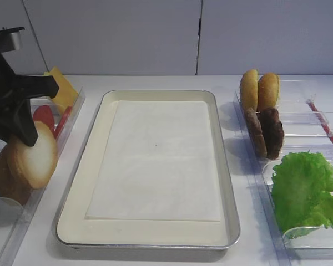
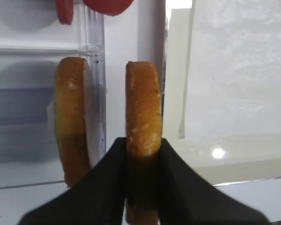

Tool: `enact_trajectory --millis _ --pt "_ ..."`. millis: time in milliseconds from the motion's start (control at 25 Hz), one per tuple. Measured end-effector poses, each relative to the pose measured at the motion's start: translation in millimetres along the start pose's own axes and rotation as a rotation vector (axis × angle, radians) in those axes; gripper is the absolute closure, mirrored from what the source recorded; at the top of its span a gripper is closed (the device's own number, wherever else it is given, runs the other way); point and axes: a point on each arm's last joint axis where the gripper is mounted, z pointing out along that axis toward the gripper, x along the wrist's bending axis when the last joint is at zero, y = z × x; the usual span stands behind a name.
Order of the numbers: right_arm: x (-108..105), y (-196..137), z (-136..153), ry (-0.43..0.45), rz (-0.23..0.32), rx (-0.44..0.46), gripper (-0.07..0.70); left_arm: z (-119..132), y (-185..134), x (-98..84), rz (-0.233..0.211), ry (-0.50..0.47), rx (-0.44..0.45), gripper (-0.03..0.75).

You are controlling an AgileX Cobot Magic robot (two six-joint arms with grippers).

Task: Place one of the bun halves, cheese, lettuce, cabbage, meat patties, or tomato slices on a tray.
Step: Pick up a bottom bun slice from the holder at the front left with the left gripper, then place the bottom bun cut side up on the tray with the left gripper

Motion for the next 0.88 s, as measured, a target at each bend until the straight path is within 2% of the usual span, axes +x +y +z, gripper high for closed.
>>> enact_trajectory --millis 160,280,520,720,880 --pt "0 0 0 -0.002 -0.001 0.000 0.056 -9 -2 -6.4 -0.007 -0.063 -0.020 0.604" --pt "0 0 0 -0.002 0.005 0.000 0.056 -18 0 -13.1 0.006 -0.120 -0.043 0.604" --pt "0 0 0 -0.002 -0.001 0.000 0.056 -28 1 -29.7 0.070 -0.288 -0.058 0.604" --pt "0 0 0 -0.002 0.005 0.000 0.056 -14 9 -33.2 0.109 -0.326 -0.017 0.605" --pt "0 0 0 -0.002 0.005 0.000 0.056 3 18 -39.6 0.131 -0.405 0.029 0.605"
